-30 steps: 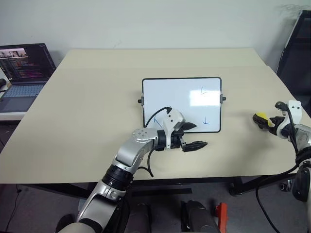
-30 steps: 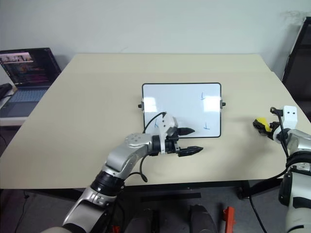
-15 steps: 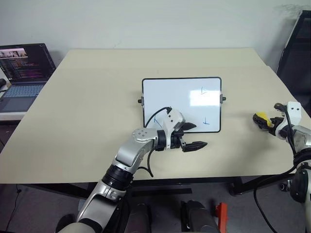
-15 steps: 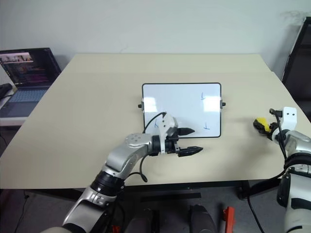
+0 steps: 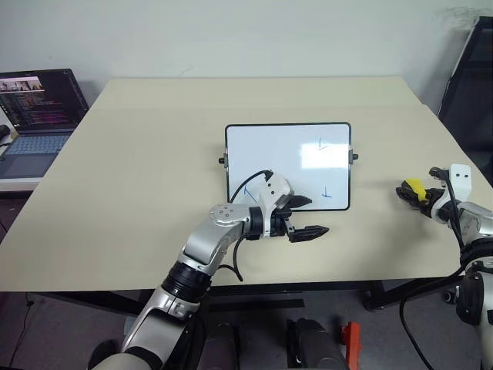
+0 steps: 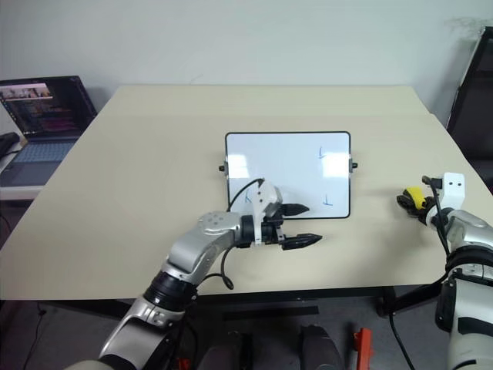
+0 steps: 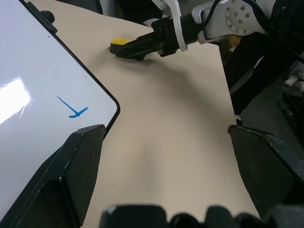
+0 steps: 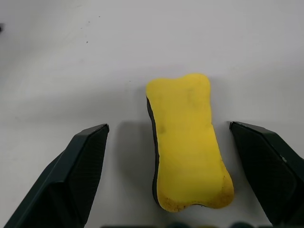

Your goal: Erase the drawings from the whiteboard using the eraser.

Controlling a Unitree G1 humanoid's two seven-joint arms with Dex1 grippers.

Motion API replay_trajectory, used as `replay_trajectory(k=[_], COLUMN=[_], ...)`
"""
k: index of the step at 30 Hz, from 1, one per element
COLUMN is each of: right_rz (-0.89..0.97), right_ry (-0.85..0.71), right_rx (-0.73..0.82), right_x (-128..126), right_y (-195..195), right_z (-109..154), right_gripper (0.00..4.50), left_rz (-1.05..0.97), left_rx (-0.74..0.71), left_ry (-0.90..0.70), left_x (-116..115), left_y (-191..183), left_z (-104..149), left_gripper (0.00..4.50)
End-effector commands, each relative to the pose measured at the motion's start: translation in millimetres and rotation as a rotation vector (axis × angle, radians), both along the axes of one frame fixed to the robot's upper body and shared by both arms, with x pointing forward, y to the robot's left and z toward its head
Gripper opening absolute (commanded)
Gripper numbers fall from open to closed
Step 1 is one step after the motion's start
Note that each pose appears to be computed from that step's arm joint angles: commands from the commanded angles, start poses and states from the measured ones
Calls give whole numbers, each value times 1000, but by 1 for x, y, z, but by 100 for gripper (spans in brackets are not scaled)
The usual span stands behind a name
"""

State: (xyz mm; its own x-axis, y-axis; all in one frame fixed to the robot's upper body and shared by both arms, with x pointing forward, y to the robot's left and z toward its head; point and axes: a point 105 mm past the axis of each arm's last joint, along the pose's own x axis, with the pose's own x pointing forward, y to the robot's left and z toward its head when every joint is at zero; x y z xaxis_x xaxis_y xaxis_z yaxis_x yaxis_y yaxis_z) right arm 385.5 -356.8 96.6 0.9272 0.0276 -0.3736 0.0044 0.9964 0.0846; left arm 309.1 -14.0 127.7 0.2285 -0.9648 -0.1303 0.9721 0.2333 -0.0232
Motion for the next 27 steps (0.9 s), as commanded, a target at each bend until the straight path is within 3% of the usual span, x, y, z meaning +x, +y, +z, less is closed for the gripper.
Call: replay_trajectory(k=[1,8,15,27], right_rz=[6,36,61,74], right_ry=[-2,121,307,334], right_rx=[-60,-114,-175,-201], right_x=[4,10,3,5], right_y=[-7,-4,-4,0], right_z=[23,46,48,43], right_gripper=[430,430,430,430], left_rz=[-22,-35,-40,-38], left_rx=[-18,-27,-30,-27], left_ry=[-44,-40,-40,-38], left_x=[-4,-6,-8,-11], left_y=[-5,-11,-14,-13], left_z=[11,9,8,5], left_gripper=[450,450,450,450])
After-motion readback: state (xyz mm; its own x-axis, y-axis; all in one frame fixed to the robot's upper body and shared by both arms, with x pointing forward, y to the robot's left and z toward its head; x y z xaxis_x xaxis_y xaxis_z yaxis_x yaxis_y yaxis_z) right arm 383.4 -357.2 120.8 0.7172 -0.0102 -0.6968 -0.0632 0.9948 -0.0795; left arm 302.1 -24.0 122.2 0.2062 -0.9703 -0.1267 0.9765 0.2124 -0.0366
